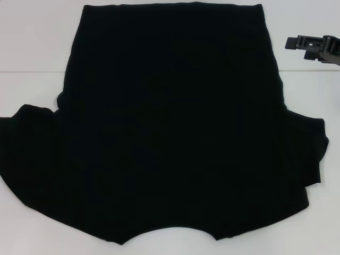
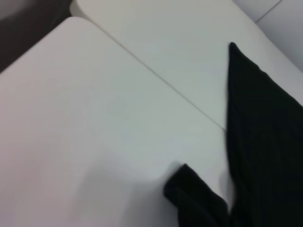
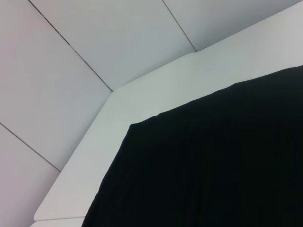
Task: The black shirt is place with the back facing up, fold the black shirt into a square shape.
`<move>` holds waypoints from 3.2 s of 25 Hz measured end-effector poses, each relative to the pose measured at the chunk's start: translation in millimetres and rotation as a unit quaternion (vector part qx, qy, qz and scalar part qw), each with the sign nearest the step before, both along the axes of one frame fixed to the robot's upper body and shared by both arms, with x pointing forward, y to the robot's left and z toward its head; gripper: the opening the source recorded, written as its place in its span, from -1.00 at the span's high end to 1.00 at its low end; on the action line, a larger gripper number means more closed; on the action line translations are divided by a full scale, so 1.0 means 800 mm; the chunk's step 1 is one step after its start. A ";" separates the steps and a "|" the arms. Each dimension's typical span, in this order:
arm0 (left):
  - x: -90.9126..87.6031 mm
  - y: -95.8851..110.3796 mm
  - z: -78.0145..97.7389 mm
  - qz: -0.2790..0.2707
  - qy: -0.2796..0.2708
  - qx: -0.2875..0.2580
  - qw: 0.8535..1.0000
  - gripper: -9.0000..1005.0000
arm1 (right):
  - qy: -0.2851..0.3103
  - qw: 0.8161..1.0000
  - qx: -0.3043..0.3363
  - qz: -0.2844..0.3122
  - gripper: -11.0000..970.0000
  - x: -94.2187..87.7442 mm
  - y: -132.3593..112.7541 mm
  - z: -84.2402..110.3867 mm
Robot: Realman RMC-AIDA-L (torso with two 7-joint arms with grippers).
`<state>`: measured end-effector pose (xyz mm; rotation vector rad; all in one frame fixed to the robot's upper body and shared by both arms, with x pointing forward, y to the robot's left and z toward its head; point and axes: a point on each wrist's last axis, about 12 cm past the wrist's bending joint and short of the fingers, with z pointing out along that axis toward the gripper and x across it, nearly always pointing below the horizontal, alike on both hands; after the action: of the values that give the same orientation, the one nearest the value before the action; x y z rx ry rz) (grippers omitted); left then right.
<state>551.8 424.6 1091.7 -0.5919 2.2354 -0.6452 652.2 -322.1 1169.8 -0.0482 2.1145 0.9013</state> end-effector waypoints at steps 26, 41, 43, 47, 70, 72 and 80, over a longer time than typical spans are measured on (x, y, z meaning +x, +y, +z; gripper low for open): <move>0.074 -0.119 0.048 -0.237 0.008 0.028 0.971 0.92 | 0.000 1.000 0.000 0.002 -0.83 0.001 0.002 0.001; 0.065 -0.156 0.041 -0.366 0.020 0.095 0.926 0.68 | 0.001 1.000 -0.002 -0.004 -0.83 0.000 -0.002 -0.001; 0.064 -0.147 0.045 -0.347 0.007 0.086 0.934 0.59 | 0.001 1.000 -0.002 -0.004 -0.83 0.000 -0.003 -0.001; 0.049 -0.116 0.055 -0.314 -0.058 0.050 0.946 0.40 | 0.003 1.000 -0.004 0.000 -0.83 -0.001 -0.002 -0.001; 0.010 -0.128 0.034 -0.428 -0.153 0.080 0.887 -0.31 | 0.210 0.975 -0.061 0.035 -0.61 -0.074 -0.068 -0.014; 0.011 -0.129 0.035 -0.426 -0.157 0.079 0.887 -0.31 | 0.222 0.972 -0.061 0.036 -0.48 -0.079 -0.069 -0.020; 0.013 -0.129 0.039 -0.419 -0.174 0.073 0.888 -0.31 | 0.268 0.959 -0.081 0.030 0.04 -0.085 -0.061 -0.056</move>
<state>562.1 321.5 1123.1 0.5850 2.0956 -0.8932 583.9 -370.5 1124.6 0.0556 2.7027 0.8385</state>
